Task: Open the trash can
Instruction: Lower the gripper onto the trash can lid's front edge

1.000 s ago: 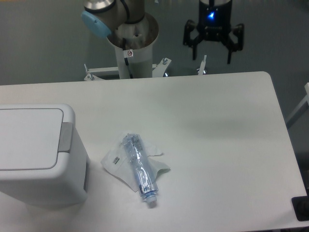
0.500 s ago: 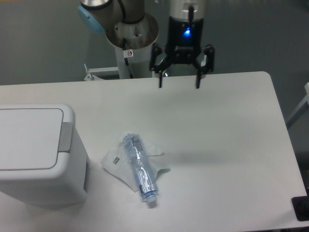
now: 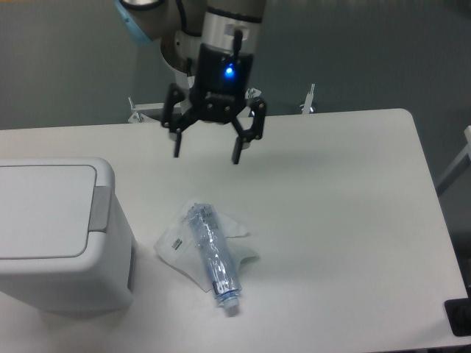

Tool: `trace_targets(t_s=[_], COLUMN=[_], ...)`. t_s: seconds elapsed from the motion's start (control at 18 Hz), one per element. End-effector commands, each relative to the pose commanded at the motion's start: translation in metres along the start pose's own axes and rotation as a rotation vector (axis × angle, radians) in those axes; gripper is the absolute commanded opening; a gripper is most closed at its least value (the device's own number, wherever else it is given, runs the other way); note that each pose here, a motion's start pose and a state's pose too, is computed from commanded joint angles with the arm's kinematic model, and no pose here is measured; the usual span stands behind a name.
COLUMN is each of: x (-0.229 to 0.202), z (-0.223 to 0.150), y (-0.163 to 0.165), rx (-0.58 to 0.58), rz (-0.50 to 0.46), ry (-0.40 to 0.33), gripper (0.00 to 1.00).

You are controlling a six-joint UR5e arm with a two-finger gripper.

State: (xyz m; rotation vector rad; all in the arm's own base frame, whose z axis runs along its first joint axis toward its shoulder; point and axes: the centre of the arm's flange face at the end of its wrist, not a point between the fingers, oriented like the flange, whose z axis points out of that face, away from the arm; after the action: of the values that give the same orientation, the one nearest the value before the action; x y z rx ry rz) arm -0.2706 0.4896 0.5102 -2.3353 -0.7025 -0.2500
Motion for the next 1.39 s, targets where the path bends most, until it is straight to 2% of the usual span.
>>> trace_targets(t_s=[0.28, 0.83, 1.39], x=[0.014, 0.026, 0.032], z=[0.02, 0.055, 0.07], y=[-0.017, -0.009, -0.003], rx=[-0.013, -0.071, -0.098], rz=[-0.009, 0.006, 0.013], ry=[0.023, 0.043, 0.055], gripper=[1.0, 1.0, 1.0])
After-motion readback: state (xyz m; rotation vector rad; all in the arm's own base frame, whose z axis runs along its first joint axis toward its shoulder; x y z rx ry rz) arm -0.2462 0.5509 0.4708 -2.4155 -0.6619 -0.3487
